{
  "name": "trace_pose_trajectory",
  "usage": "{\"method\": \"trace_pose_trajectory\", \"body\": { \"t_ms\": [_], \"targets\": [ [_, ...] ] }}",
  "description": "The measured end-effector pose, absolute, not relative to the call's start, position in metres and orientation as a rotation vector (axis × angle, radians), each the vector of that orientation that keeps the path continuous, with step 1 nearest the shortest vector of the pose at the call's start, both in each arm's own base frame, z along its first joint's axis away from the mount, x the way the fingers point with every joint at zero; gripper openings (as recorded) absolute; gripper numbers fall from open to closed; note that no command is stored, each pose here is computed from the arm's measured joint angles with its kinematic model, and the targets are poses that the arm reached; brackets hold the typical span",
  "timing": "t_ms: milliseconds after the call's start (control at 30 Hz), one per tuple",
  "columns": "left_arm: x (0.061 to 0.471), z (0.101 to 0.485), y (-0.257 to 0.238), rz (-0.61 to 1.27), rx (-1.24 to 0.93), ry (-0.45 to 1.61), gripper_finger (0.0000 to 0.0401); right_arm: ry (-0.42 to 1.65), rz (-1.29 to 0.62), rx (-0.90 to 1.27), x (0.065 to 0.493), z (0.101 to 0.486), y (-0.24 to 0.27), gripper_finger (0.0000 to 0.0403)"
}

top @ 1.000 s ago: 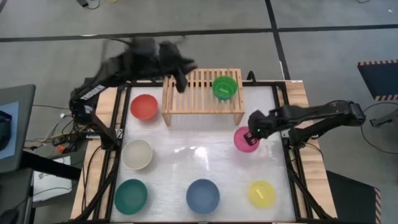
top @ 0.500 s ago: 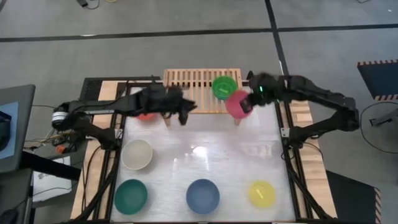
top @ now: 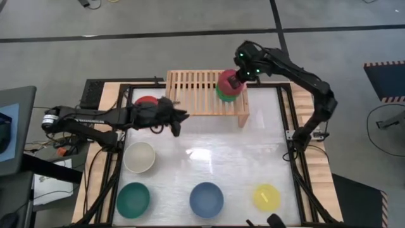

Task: Place and stack bowls onto a shelf
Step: Stack the small red transparent bowl on top of the small green transparent bowl on the shelf, then stack the small yellow transparent bowl on top of the small red transparent bowl on the shelf

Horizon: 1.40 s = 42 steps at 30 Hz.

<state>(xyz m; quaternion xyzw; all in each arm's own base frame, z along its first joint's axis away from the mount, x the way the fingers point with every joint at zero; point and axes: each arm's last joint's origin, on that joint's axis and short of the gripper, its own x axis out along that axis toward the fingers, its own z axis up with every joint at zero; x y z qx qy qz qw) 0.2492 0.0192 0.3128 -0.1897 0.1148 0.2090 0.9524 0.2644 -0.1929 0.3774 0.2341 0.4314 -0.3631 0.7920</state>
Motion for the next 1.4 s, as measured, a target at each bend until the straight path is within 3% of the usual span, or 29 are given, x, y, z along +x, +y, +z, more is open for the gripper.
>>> {"method": "trace_pose_trajectory", "body": {
  "t_ms": [167, 600, 1100, 1400],
  "targets": [
    [0.248, 0.315, 0.015, 0.44, -0.339, 0.233, 0.0092, 0.981, -0.769, 0.523, 0.268, 0.372, -0.195, 0.0078],
    [0.248, 0.313, 0.014, 0.438, -0.347, 0.243, 0.0092, 0.892, -0.825, 0.495, 0.263, 0.385, -0.194, 0.0217],
    [0.248, 0.313, 0.015, 0.447, -0.337, 0.241, 0.0095, 0.762, -0.819, 0.467, 0.245, 0.422, -0.149, 0.0215],
    [0.248, 0.313, 0.015, 0.444, -0.27, 0.251, 0.0145, 0.765, -0.791, 0.47, 0.247, 0.43, -0.101, 0.0215]
  ]
}}
